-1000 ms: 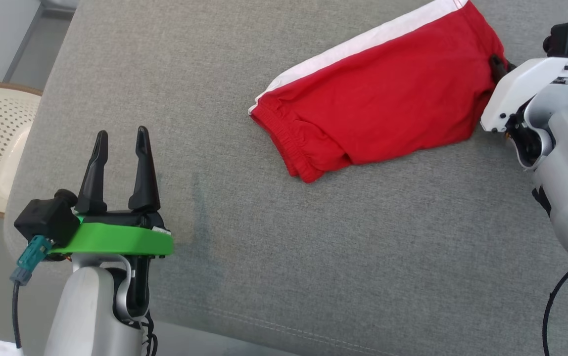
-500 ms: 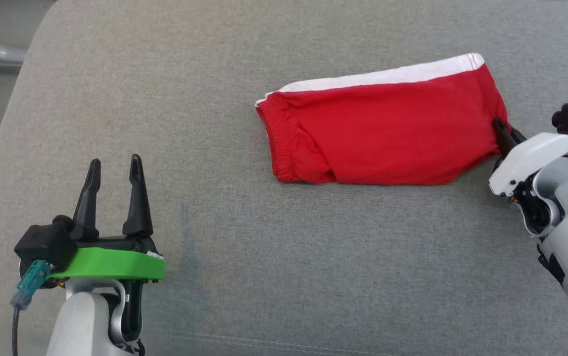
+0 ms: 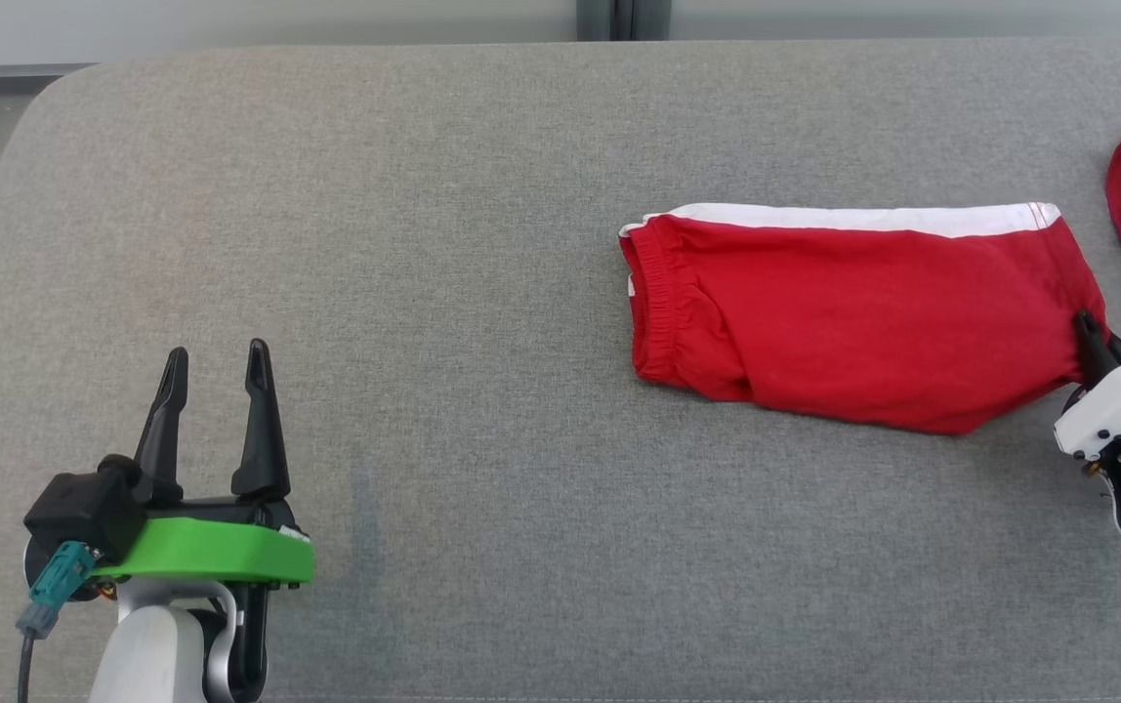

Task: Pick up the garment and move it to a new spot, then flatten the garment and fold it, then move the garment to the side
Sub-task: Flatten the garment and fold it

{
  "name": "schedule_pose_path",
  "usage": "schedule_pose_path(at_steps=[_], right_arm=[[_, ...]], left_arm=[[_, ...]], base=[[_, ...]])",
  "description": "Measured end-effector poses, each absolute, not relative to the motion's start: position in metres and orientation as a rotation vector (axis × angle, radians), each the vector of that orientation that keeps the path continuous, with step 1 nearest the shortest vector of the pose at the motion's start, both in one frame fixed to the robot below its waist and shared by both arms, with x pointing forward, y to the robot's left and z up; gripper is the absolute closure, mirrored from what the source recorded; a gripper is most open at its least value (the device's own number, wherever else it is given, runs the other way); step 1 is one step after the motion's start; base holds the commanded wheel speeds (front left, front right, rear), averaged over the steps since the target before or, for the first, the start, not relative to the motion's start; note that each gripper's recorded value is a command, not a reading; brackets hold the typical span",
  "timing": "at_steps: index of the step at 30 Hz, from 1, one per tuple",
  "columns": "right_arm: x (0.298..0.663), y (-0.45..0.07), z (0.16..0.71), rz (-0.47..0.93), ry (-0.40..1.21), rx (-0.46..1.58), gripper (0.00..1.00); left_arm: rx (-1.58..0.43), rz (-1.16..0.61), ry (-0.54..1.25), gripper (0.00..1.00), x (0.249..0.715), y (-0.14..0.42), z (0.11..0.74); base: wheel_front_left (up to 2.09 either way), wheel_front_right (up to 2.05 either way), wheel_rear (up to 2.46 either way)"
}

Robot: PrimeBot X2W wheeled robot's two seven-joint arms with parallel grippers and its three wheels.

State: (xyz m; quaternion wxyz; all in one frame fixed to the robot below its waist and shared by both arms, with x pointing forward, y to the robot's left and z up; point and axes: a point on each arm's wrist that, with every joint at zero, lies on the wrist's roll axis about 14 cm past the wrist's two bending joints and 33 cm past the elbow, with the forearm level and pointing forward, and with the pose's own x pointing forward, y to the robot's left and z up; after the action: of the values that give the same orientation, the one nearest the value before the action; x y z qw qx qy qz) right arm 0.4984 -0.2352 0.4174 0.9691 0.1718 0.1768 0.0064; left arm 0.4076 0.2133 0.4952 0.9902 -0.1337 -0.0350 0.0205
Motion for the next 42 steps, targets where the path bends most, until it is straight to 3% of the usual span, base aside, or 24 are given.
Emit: schedule_pose_path(at_steps=[11,26,34,42], right_arm=[[0.504,-0.217,0.441,0.061,0.283,0.361,1.0],[0.514,-0.086,0.511,0.42,0.127,0.37,1.0],[0.499,-0.023,0.506,0.555,0.172,0.383,1.0],[0.479,0.016,0.463,0.617,0.298,0.368,1.0]], left_arm=[[-0.258,0.047,-0.061,0.0,0.402,0.216,0.493],[-0.181,0.099,-0.045,0.0,0.382,0.235,0.49],[-0.19,0.127,-0.031,0.0,0.37,0.239,0.485],[-0.191,0.155,-0.007,0.0,0.365,0.246,0.478]], base=[[0.0,0.0,0.0],[0.0,0.0,0.0],[0.0,0.0,0.0],[0.0,0.0,0.0]])
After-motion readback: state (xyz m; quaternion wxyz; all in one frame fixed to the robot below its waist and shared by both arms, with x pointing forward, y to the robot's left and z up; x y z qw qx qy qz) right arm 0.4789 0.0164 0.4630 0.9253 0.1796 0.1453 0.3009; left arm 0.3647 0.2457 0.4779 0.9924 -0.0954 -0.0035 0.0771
